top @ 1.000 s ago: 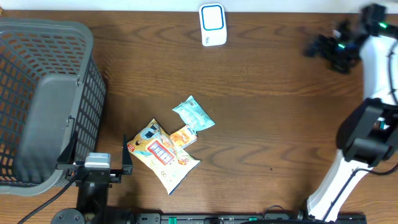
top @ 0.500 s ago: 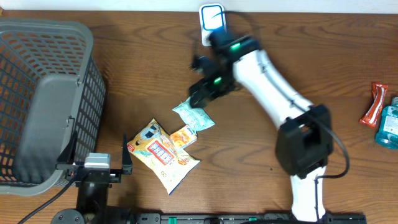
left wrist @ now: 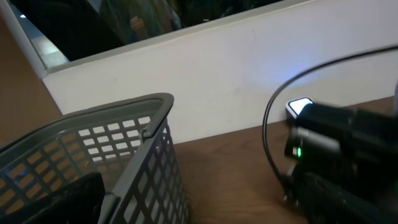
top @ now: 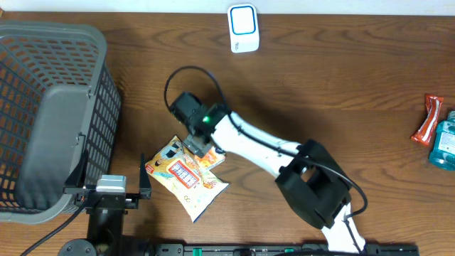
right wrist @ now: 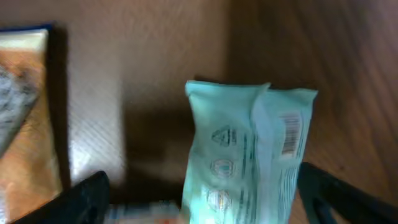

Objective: Scan the item barcode

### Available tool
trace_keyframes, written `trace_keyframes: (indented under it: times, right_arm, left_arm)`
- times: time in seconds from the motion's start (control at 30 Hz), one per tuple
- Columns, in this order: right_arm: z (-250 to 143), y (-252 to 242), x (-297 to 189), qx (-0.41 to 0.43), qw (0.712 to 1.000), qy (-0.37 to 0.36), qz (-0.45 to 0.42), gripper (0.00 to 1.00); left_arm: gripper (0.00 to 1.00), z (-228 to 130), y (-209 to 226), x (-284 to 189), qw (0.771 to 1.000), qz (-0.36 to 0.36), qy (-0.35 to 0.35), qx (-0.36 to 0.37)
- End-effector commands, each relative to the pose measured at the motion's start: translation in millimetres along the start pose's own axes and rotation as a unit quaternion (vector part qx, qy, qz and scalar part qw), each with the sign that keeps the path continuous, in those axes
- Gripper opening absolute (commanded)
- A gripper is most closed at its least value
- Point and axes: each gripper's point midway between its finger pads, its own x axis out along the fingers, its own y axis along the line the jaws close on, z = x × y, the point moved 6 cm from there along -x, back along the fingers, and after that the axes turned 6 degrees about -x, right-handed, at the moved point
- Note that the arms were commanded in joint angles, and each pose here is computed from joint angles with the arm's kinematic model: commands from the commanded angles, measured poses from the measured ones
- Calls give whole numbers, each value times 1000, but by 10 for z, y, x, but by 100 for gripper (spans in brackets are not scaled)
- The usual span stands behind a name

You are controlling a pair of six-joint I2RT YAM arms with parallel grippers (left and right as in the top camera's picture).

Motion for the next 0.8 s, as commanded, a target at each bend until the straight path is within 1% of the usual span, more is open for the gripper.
trace_keyframes:
  times: [0.0,0.07,0.1,0.17,0.27,0.33,0.4,0.47,0.53,0.57,0.6,0.67,0.7,0.77]
  right_arm:
    - [-134,-84,140,23,997,12,-76,86]
    - [-170,-79,189,27,997,11,-78,80]
    - [-214,-86,230,34,996,13,-78,74]
    - [-264,-87,263,37,996,18,-78,68]
    - [-325,-72,295,39,996,26,-78,64]
    - [-354,-62,311,46,995,29,-78,57]
    - [-375,-55,333,53,995,29,-79,48]
    - [-382,-53,348,54,995,27,-79,50]
    - [-404,-55,362,54,995,28,-82,56]
    - [-424,-61,369,53,994,31,-86,57]
    - [-440,-66,374,53,994,33,-90,54]
    - [-475,-73,386,52,993,38,-97,36]
    - [-492,-70,393,51,993,40,-97,20]
    - [-523,-65,404,50,993,45,-97,8]
  left_arm:
    - [100,40,-4,-15,1000,-3,-9,-9]
    - [100,40,-4,-15,1000,-3,-9,-9]
    - [100,40,-4,-15,1000,-3,-9,-9]
    - [100,40,-4,-15,1000,-4,-9,-9]
    - [100,40,-4,-15,1000,-3,-9,-9]
    - [100,38,-4,-15,1000,-4,-8,-9]
    - [100,37,-4,-15,1000,-3,-8,-9]
    - [100,29,-5,-15,1000,-4,-6,-9]
    - [100,19,-6,-15,1000,-4,-3,-8]
    - [100,17,-7,-15,1000,-4,-3,-8]
    - [100,17,-7,-15,1000,-4,-3,-8]
    - [100,15,-7,-15,1000,-4,-2,-8]
    - [100,15,-7,-15,1000,-4,-2,-8]
    - [100,10,-8,-15,1000,-4,-1,-8]
